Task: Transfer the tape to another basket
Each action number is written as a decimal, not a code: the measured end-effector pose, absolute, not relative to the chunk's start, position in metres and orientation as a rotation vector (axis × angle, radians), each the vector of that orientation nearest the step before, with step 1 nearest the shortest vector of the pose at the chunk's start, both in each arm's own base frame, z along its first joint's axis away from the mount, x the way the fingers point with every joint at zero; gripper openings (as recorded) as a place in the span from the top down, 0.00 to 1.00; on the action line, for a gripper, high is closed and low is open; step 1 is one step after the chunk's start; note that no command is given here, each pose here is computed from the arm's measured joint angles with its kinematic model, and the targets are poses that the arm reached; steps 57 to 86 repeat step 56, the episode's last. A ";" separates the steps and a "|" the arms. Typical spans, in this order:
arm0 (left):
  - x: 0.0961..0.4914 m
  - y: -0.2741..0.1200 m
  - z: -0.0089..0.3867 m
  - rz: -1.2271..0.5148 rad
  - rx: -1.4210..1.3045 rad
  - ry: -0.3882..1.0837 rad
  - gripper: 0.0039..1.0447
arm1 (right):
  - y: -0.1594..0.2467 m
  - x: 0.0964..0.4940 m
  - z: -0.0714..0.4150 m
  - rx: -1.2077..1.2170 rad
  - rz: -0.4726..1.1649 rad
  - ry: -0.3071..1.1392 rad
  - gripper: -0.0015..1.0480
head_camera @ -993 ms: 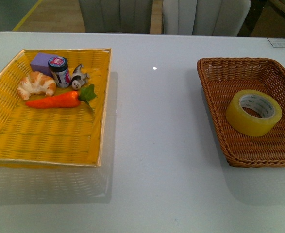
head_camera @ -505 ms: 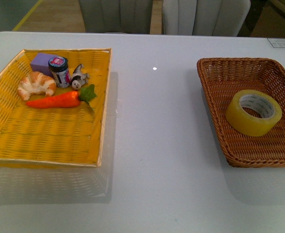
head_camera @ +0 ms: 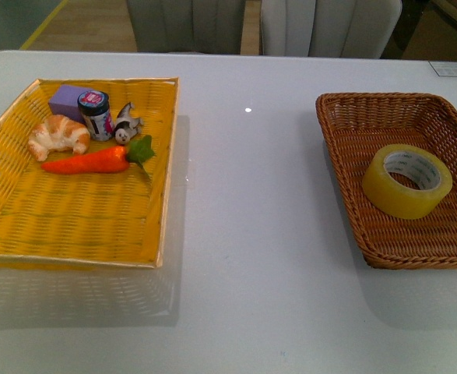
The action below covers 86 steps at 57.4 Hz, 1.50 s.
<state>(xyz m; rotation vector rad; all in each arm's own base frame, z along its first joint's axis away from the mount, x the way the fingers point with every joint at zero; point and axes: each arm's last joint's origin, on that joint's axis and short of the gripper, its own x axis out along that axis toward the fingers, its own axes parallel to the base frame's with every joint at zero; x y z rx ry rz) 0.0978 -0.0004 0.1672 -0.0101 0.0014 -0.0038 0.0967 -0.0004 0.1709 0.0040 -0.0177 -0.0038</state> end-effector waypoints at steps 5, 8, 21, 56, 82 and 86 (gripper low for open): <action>0.098 0.000 0.167 -0.004 -0.010 0.001 0.73 | 0.000 0.097 0.171 0.004 -0.004 -0.018 0.58; 0.098 0.000 0.167 -0.004 -0.010 0.001 0.64 | 0.000 0.097 0.171 0.004 -0.004 -0.018 0.50; 0.098 0.000 0.167 -0.004 -0.010 0.001 0.23 | 0.000 0.097 0.171 0.004 -0.004 -0.018 0.10; 0.098 0.000 0.167 -0.004 -0.008 0.001 0.08 | 0.000 0.097 0.171 0.004 -0.004 -0.018 0.09; 0.098 0.000 0.167 -0.004 -0.008 0.001 0.08 | 0.000 0.097 0.171 0.004 -0.004 -0.018 0.09; 0.098 0.000 0.167 -0.004 -0.008 0.001 0.08 | 0.000 0.097 0.171 0.004 -0.004 -0.018 0.09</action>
